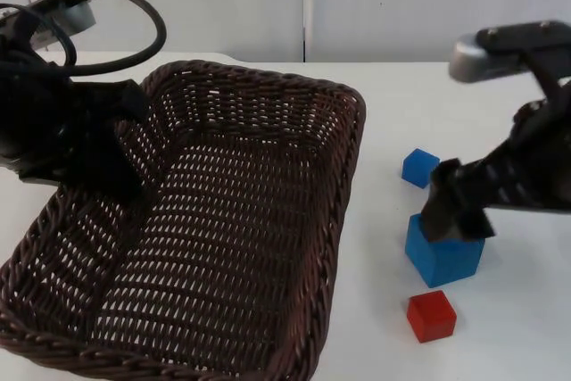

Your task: Pick up the basket with the left hand and place the largest block into the basket with the right hand.

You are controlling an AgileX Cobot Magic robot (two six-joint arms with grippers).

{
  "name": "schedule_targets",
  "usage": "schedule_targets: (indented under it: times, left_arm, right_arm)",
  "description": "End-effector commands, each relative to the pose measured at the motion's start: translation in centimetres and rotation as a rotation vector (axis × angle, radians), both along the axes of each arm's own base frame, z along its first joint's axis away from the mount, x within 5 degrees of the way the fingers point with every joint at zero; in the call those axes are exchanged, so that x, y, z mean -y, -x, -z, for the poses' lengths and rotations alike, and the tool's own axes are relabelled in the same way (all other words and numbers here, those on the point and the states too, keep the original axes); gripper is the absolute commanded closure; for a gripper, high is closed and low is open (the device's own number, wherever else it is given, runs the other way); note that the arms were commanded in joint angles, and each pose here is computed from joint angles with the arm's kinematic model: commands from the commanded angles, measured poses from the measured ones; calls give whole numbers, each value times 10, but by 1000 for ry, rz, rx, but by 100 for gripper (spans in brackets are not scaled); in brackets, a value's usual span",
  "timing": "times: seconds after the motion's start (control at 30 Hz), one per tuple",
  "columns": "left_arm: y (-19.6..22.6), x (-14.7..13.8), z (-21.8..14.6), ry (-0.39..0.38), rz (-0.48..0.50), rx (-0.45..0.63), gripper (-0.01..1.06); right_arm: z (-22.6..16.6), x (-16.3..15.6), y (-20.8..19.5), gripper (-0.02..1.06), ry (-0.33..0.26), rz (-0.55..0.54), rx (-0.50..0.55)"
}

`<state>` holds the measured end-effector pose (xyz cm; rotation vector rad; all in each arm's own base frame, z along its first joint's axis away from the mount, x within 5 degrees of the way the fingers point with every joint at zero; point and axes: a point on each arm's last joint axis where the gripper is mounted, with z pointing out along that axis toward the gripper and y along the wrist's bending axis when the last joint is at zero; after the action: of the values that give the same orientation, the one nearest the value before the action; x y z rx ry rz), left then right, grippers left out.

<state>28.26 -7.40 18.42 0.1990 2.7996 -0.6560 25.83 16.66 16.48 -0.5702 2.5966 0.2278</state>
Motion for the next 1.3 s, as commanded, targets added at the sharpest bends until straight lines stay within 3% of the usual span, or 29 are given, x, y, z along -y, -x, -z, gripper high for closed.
schedule_targets:
  times: [0.0,0.5,0.97,1.27]
  left_arm:
    - [2,2,-5,31,-22,0,105]
    - [1,2,-5,26,-21,3,105]
    - [1,2,-5,23,-22,7,105]
    - [1,1,-5,21,-26,13,105]
  right_arm:
    - [2,-6,-7,-1,-12,8,14]
    - [48,-29,-43,-1,39,4,-43]
    - [51,-24,-52,-1,14,33,-15]
    - [71,-20,-49,-1,63,37,-86]
